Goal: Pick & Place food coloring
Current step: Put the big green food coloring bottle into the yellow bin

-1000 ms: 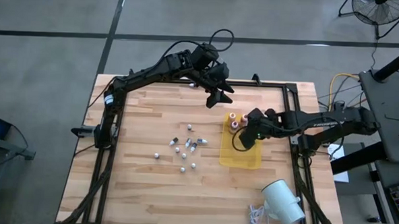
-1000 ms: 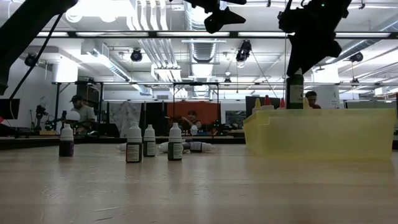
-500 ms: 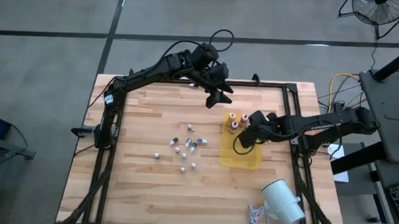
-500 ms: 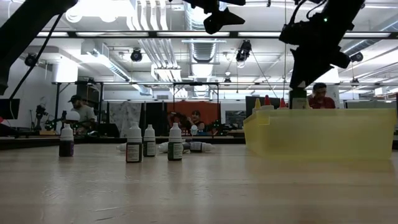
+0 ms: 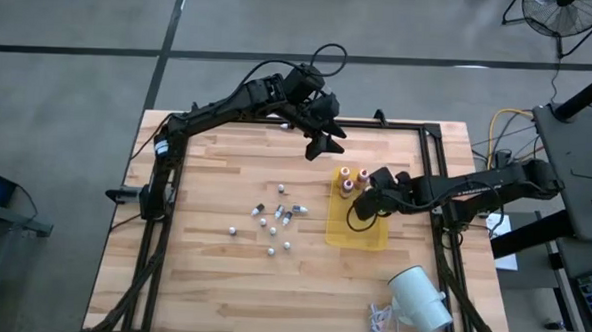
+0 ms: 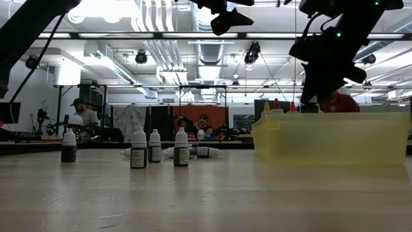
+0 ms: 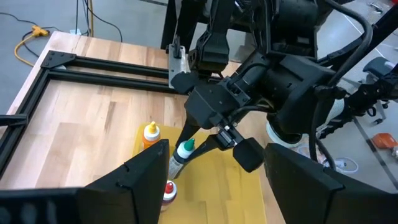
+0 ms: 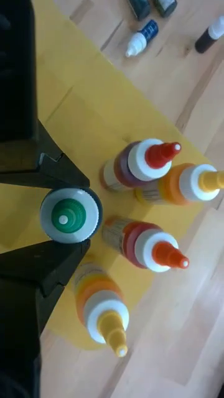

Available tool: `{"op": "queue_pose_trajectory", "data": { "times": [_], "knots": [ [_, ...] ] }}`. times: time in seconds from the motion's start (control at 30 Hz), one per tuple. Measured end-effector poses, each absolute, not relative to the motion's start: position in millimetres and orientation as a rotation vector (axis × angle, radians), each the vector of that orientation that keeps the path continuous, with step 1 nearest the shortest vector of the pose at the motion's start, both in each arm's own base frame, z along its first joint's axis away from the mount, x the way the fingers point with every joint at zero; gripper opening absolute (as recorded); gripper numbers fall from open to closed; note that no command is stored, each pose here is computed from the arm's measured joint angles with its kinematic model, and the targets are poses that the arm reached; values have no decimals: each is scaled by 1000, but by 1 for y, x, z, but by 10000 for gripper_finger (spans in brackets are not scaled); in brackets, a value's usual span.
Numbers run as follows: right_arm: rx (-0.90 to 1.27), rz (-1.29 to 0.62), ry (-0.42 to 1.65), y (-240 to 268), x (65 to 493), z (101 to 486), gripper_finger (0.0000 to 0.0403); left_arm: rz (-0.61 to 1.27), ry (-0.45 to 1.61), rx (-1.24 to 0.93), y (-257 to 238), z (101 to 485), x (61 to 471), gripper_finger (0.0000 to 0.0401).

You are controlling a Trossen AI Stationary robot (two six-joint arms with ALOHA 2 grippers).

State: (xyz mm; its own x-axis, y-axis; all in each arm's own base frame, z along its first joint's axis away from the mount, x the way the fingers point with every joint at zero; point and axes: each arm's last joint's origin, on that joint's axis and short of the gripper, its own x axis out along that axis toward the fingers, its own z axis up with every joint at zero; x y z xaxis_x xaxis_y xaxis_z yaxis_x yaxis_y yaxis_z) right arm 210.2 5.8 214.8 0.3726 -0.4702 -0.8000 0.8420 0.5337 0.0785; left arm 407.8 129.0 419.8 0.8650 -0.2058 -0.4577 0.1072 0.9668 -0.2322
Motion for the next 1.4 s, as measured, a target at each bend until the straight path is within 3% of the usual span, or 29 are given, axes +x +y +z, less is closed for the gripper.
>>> {"op": "queue_pose_trajectory", "data": {
  "times": [1.4],
  "knots": [
    [574, -936, 844, -2, 203, 197, 115, -156, 502, -224, 129, 420, 408, 232]
  ]
}}
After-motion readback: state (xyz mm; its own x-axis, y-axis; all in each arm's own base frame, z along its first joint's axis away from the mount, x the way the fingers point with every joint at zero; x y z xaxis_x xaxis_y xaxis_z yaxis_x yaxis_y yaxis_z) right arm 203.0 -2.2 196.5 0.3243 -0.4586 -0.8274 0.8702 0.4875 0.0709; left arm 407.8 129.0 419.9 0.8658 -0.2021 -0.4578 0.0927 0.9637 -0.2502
